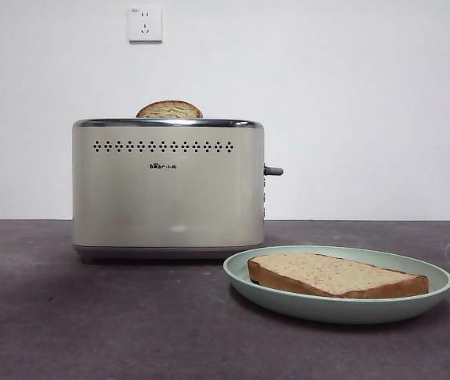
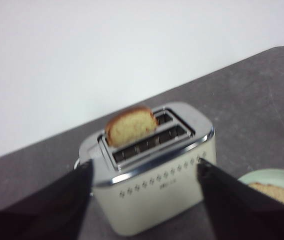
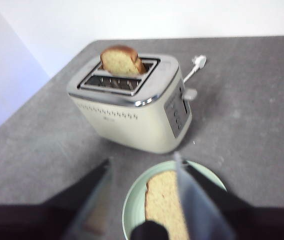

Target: Take the bread from the toaster,put the bread on the plate,put the plate on the table

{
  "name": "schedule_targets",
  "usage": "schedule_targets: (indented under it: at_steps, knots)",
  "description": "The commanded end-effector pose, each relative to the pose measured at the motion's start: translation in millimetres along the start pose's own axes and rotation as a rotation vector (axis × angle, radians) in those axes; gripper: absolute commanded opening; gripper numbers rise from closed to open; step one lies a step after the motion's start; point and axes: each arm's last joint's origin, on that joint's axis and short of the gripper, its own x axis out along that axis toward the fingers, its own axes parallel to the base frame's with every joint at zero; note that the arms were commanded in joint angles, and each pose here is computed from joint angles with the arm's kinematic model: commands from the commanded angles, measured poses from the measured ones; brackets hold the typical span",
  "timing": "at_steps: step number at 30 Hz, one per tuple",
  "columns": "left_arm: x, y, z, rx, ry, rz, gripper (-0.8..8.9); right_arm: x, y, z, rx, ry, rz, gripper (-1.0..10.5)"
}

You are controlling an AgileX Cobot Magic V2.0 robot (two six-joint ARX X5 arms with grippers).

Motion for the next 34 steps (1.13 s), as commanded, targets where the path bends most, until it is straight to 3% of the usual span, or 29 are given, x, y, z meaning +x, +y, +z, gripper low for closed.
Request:
schedule_targets:
  at_steps: [1,8,14,31,34]
  knots:
    - [-6.5,5.3,-8.4,-0.057,-0.028,0.001,-0.09,1.3,-0.6,-4.2,-0.031,0.039,0.001,-0.1]
    - [-10.4,8.6,-9.3,-0.083,-0.037,0.001,-0.09,1.9,-1.1,-4.3,-0.031,0.042,-0.003,-0.1]
    - [-7.9,6.5,-10.7,-0.067,-0.02,0.003,-0.03,2.1,-1.3,-4.2,0.021,0.042,-0.008,0.0]
    - [-5.6,4.5,-12.5,-0.05,0.001,0.0,-0.03,2.0,-1.3,-4.6,0.019,0.045,-0.008,0.0]
    - [-6.7,14.2,-12.7,-0.08,-0.004,0.042,-0.03,2.0,-1.4,-4.5,0.019,0.045,-0.008,0.0]
